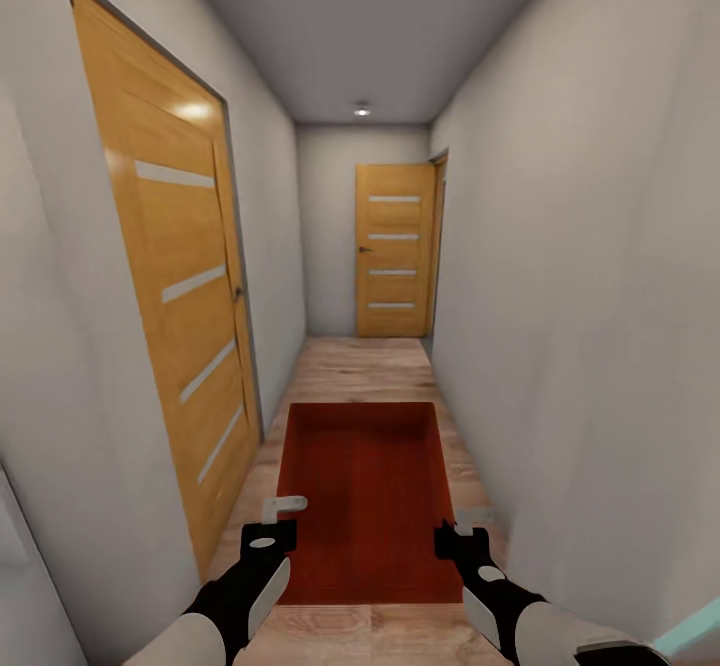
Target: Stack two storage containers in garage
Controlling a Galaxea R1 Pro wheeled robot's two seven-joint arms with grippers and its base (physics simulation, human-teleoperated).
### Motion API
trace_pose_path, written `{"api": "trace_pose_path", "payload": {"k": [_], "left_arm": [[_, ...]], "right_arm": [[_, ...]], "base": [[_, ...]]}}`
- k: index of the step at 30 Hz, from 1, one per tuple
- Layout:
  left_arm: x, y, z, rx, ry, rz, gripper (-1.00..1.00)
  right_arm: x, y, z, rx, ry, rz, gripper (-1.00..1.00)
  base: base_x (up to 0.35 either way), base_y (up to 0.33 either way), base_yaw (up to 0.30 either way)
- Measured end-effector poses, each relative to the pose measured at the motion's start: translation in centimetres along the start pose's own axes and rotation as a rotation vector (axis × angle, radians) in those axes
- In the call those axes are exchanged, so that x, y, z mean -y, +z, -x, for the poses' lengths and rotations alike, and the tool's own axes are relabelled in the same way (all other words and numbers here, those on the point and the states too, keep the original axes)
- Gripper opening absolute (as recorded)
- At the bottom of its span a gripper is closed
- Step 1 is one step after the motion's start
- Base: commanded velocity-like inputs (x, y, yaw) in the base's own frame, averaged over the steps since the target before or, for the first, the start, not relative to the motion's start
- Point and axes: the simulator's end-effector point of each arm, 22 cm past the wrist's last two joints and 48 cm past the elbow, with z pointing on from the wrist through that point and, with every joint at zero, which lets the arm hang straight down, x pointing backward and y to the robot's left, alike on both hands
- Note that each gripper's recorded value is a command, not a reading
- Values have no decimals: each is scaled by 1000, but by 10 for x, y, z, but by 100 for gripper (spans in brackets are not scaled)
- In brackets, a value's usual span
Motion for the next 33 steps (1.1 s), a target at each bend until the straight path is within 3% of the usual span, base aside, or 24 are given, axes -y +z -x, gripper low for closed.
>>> {"api": "trace_pose_path", "payload": {"k": [33], "left_arm": [[0,0,0,0,0,0,-100]], "right_arm": [[0,0,0,0,0,0,-100]], "base": [[320,34,0]]}}
